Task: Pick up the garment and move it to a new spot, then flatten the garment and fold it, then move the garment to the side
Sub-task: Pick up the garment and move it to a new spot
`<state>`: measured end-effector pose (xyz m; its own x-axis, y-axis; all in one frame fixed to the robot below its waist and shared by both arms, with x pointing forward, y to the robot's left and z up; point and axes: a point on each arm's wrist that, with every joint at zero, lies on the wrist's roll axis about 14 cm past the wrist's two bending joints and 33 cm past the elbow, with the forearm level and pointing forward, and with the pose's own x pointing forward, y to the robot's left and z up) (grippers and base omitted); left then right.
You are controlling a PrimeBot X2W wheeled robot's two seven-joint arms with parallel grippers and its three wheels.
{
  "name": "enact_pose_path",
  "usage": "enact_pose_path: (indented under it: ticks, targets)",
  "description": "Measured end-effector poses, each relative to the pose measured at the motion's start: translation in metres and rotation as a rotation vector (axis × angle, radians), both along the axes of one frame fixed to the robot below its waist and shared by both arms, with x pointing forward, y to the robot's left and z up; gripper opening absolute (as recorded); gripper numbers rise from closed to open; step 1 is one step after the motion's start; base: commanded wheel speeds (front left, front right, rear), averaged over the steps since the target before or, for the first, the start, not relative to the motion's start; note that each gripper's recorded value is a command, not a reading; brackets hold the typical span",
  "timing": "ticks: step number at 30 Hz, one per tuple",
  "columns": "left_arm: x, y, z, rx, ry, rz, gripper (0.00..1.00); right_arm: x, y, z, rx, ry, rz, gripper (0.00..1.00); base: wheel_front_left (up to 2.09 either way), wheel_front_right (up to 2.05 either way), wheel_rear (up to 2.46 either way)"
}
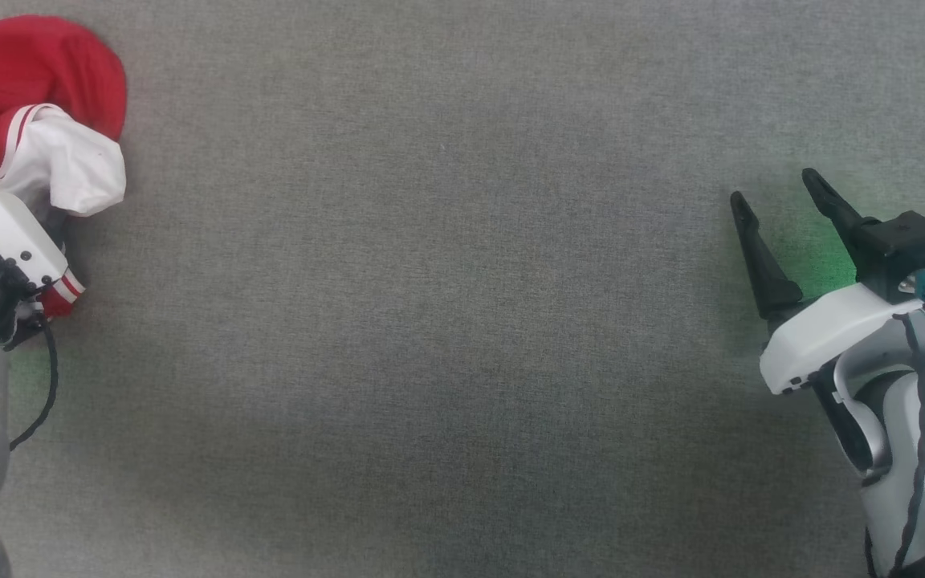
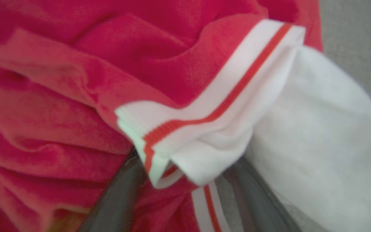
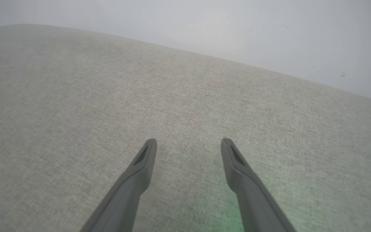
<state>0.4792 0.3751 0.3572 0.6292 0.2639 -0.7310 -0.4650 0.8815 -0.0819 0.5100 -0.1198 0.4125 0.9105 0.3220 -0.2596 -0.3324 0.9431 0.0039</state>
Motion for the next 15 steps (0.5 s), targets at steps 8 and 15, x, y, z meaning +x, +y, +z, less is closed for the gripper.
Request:
enact_pose_path:
  ticks: [8,15]
  targets:
    - [0.003,0.013,0.031,0.08,-0.11,-0.002,0.0,-0.006,-0.01,0.014,0.001,-0.022,-0.033,1.0,0.0,0.0,0.0]
    - [0.01,0.043,0.113,0.229,-0.34,-0.018,0.0,-0.017,-0.007,0.037,0.024,-0.069,-0.042,1.0,0.0,0.0,0.0]
